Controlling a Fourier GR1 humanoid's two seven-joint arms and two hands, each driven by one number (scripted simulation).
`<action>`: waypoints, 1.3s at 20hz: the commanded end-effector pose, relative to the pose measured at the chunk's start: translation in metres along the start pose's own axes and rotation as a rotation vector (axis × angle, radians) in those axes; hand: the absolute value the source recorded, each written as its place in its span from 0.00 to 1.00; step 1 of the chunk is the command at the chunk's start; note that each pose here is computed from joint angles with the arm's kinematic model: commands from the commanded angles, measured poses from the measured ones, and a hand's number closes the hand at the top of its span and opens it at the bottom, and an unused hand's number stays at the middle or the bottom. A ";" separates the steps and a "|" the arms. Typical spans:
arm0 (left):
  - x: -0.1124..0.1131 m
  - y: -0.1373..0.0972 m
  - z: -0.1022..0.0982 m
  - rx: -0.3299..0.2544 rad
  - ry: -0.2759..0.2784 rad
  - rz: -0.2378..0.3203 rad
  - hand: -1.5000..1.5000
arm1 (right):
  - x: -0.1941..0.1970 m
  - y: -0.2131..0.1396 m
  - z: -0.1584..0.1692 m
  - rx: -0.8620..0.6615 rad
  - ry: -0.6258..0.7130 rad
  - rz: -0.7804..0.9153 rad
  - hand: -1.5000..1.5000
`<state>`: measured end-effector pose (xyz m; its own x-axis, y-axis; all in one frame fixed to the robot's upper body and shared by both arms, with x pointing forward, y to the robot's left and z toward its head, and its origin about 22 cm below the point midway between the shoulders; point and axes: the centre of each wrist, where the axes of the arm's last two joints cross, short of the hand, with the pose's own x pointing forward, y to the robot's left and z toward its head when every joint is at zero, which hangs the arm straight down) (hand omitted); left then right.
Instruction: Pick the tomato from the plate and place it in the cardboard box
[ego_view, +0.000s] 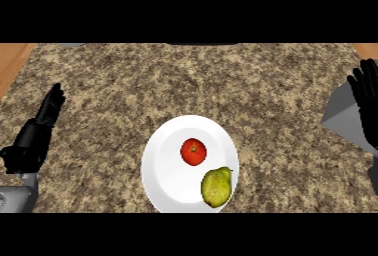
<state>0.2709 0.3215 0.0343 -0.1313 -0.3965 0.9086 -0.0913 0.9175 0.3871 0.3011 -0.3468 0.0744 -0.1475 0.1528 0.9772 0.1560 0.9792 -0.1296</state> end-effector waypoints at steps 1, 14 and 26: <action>0.011 -0.005 -0.005 -0.048 -0.018 -0.002 0.50 | 0.023 0.030 0.011 -0.102 -0.029 0.053 0.00; 0.021 -0.018 -0.002 -0.247 -0.069 0.004 0.50 | 0.031 0.070 0.083 -0.234 -0.093 0.600 0.00; 0.046 -0.036 -0.020 -0.309 -0.131 0.027 0.50 | 0.058 0.135 0.123 0.055 0.202 1.031 0.00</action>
<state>0.2843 0.2791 0.0567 -0.2365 -0.3645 0.9006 0.1898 0.8918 0.4108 0.2026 -0.2113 0.0855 0.1221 0.8478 0.5161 0.1769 0.4931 -0.8518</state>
